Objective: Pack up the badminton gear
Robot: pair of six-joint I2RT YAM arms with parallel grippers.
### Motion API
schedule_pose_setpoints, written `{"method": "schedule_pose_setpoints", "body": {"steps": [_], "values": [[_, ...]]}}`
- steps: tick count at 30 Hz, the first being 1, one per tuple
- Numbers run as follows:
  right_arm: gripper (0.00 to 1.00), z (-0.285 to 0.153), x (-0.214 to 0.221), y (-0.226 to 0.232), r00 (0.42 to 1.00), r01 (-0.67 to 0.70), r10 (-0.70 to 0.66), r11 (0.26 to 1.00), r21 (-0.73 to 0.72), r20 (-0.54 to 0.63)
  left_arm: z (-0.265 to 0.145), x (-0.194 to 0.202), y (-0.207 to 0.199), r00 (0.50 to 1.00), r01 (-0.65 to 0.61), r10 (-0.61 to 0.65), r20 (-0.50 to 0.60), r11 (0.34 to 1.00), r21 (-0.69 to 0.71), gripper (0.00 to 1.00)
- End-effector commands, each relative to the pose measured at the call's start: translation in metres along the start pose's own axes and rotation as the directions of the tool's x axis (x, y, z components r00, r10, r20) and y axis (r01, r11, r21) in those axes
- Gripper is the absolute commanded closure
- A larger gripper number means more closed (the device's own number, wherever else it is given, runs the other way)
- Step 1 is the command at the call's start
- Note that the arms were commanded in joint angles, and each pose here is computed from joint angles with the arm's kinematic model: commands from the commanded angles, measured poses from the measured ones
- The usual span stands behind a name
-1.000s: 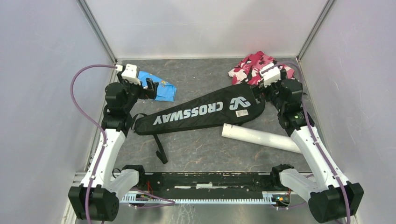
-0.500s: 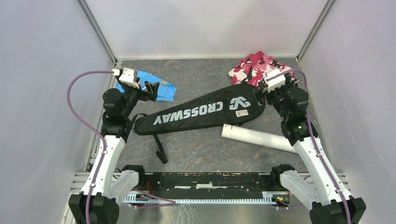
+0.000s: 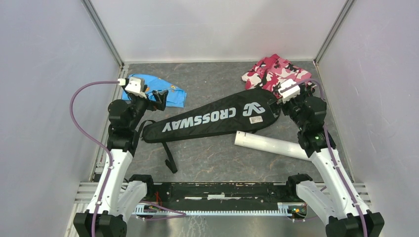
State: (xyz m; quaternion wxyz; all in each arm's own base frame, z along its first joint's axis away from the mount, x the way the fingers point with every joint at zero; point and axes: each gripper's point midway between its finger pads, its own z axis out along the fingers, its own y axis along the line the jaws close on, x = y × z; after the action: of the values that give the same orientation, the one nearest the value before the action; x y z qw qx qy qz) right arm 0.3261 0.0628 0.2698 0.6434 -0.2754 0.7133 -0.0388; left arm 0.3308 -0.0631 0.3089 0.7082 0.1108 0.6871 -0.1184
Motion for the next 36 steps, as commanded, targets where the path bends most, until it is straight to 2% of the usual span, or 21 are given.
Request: {"method": "schedule_pose_setpoints", "body": {"steps": [1, 36], "values": [[0.02, -0.0074, -0.0167, -0.013, 0.998, 0.013, -0.015, 0.999, 0.038, 0.058, -0.0043, -0.0192, -0.0004, 0.998, 0.009, -0.009, 0.063, 1.0, -0.003, 0.0], [0.02, -0.0083, -0.0113, -0.0207, 0.999, 0.016, -0.018, 0.998, 0.061, 0.031, -0.0008, -0.0107, -0.0003, 0.999, 0.023, -0.024, 0.026, 1.0, 0.01, 0.0]]}}
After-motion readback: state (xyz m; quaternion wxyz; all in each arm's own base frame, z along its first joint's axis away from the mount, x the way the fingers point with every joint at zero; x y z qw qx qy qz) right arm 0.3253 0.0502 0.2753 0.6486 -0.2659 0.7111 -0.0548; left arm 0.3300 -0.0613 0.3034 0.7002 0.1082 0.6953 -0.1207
